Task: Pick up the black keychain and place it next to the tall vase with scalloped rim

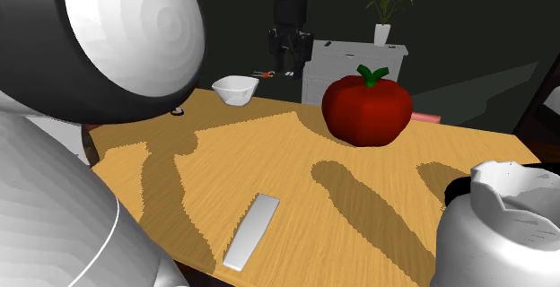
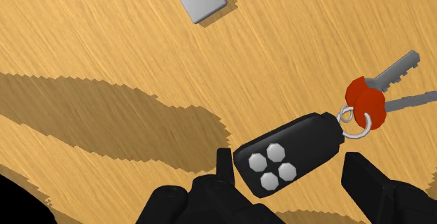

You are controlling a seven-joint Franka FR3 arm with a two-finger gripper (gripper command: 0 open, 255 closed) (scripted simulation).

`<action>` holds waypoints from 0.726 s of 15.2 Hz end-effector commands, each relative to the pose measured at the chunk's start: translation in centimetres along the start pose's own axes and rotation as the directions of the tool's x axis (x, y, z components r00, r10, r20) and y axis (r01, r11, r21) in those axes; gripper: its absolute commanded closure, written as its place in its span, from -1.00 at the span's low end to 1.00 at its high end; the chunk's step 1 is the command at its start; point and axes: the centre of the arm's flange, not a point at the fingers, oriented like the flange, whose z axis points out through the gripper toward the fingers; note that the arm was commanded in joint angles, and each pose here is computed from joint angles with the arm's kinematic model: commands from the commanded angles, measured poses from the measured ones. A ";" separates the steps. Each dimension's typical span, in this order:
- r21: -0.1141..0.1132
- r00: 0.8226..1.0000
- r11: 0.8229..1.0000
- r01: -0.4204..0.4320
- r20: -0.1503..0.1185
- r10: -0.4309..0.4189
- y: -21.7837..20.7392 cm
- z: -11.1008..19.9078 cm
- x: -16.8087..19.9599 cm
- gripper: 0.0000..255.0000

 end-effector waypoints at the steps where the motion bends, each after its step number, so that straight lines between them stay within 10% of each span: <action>1: 0.000 1.000 1.000 0.000 0.000 0.000 0.0 -1.3 0.0 1.00; 11: 0.000 1.000 1.000 0.000 0.000 0.000 6.3 -3.7 -2.1 1.00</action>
